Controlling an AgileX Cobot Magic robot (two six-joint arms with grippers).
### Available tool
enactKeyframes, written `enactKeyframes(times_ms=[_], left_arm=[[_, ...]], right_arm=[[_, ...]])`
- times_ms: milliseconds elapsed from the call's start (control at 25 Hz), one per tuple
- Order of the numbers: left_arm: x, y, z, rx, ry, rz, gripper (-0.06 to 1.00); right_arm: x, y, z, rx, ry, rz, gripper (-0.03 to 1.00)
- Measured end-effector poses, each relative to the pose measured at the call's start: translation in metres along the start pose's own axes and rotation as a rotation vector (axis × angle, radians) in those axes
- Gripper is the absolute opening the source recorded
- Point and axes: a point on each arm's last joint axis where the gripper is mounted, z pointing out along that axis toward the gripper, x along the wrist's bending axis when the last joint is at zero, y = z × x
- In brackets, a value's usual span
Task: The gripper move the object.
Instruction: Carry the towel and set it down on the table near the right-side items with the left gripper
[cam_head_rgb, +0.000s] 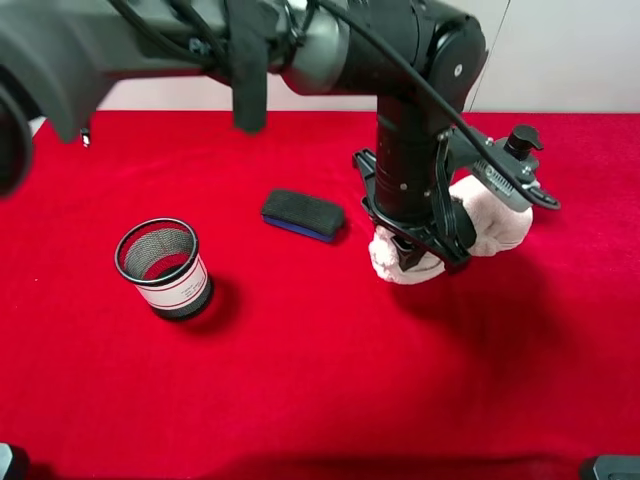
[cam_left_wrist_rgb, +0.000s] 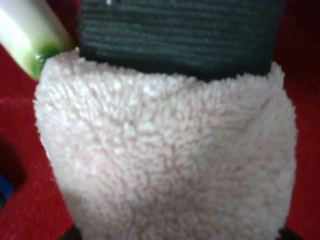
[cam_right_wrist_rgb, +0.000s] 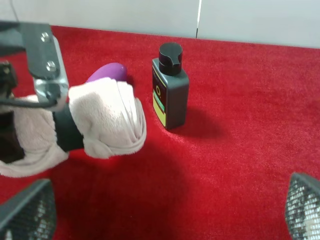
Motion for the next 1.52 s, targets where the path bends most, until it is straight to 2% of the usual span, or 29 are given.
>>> enactKeyframes(times_ms=[720, 1520], left_arm=[[0.0, -0.001, 0.037, 0.019, -0.011, -0.01, 0.38], [0.0, -0.001, 0.038, 0.018, -0.011, -0.01, 0.38]], right_arm=[[0.0, 0.0, 0.0, 0.0, 0.0, 0.0, 0.69], [0.0, 0.0, 0.0, 0.0, 0.0, 0.0, 0.69]])
